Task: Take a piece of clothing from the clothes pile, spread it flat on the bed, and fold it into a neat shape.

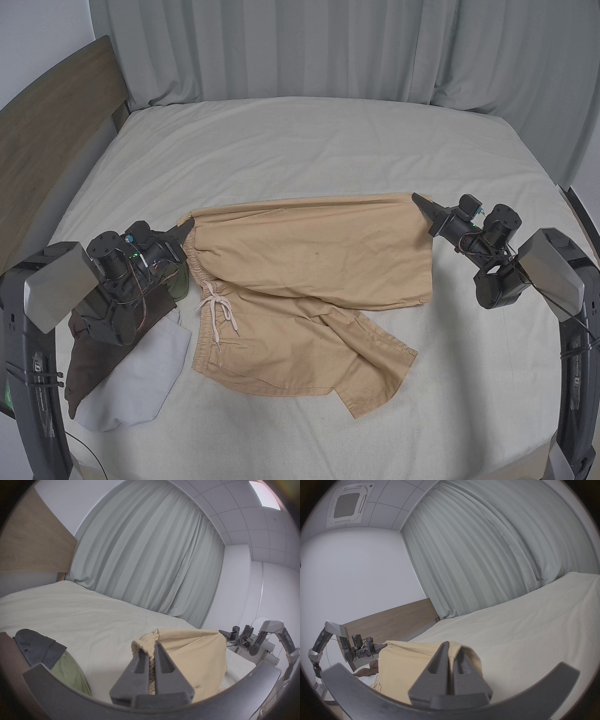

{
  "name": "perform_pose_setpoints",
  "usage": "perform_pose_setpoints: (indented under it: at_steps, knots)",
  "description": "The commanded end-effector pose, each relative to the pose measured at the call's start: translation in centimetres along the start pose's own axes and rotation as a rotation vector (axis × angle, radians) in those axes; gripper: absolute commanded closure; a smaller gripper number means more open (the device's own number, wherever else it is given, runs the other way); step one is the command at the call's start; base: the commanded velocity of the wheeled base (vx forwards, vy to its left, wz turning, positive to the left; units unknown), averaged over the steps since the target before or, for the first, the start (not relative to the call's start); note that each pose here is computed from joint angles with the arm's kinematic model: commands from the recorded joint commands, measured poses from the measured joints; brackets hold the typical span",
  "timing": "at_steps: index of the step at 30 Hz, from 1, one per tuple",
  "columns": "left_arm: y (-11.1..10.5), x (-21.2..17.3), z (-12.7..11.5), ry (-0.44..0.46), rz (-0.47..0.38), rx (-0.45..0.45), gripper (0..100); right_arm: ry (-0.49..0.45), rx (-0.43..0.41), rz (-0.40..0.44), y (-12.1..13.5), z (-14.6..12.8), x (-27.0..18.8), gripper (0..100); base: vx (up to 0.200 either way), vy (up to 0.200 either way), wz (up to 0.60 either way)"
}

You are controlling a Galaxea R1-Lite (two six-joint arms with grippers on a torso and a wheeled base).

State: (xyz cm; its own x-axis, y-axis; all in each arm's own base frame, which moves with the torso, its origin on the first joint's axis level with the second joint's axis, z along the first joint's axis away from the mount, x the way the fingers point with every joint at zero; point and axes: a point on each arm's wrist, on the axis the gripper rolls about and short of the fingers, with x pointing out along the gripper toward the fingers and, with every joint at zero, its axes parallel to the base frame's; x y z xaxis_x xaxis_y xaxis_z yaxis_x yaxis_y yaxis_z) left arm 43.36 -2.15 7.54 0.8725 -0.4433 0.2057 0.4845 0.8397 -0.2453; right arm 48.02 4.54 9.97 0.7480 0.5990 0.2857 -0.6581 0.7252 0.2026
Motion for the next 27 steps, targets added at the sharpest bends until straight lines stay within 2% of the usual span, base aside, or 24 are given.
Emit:
perform_pose_setpoints:
  at_steps: [1,9,27]
  knots:
    - [0.4,0.7,-1.3,-0.001,0.005,-0.023,100,0.002,0.000,0.000,-0.9,-0.8,0.7,100,0.000,0.000,0.00]
    - [0.6,1.2,-1.9,-0.006,0.001,-0.022,100,0.000,-0.002,-0.002,-2.0,-1.3,1.8,100,0.000,0.000,0.00]
    - [1.1,2.0,-2.3,-0.028,0.009,-0.018,100,-0.005,-0.006,-0.007,-2.5,-1.3,2.7,100,0.000,0.000,0.00]
